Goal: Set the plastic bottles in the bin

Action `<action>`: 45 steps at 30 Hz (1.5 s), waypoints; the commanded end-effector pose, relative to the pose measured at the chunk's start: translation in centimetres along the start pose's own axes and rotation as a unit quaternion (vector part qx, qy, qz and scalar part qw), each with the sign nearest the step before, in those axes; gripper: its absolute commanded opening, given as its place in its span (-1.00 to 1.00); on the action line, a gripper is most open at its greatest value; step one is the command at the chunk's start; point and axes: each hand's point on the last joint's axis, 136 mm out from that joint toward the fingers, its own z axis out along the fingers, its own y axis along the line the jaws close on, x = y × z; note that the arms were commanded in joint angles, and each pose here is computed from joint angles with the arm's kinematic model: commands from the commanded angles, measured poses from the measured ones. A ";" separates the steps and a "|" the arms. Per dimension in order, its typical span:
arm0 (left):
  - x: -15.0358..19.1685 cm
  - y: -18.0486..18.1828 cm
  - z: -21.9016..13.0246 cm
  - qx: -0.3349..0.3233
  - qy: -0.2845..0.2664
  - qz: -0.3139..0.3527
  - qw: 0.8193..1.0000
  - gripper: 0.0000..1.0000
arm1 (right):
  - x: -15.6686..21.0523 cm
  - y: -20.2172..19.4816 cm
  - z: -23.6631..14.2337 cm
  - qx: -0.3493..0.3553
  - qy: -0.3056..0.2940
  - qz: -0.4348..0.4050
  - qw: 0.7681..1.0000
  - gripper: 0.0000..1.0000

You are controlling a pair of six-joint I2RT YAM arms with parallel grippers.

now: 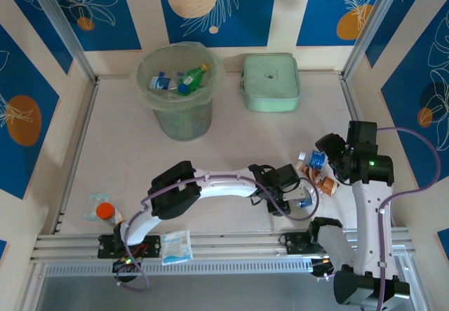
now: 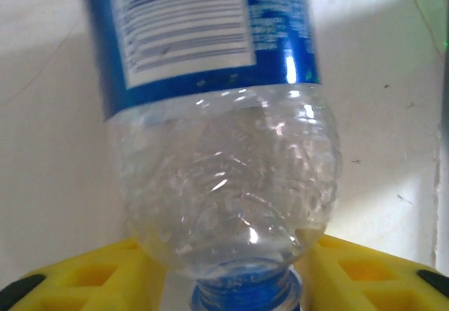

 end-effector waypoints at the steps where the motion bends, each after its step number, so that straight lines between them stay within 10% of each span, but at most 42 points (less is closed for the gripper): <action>1: 0.0 0.1 0.2 -0.013 0.007 0.012 1.000 -0.15 | 0.5 -0.2 0.1 -0.004 0.009 -0.003 1.000 0.62; 20: -2.0 0.8 -7.3 -0.070 -0.048 0.005 0.996 -0.65 | 0.0 0.5 -1.4 -0.029 -0.010 -0.008 1.000 0.61; 45: 3.1 2.6 -19.4 -0.168 -0.077 -0.062 0.981 -0.72 | 1.1 2.6 0.0 -0.061 0.019 -0.034 0.997 0.61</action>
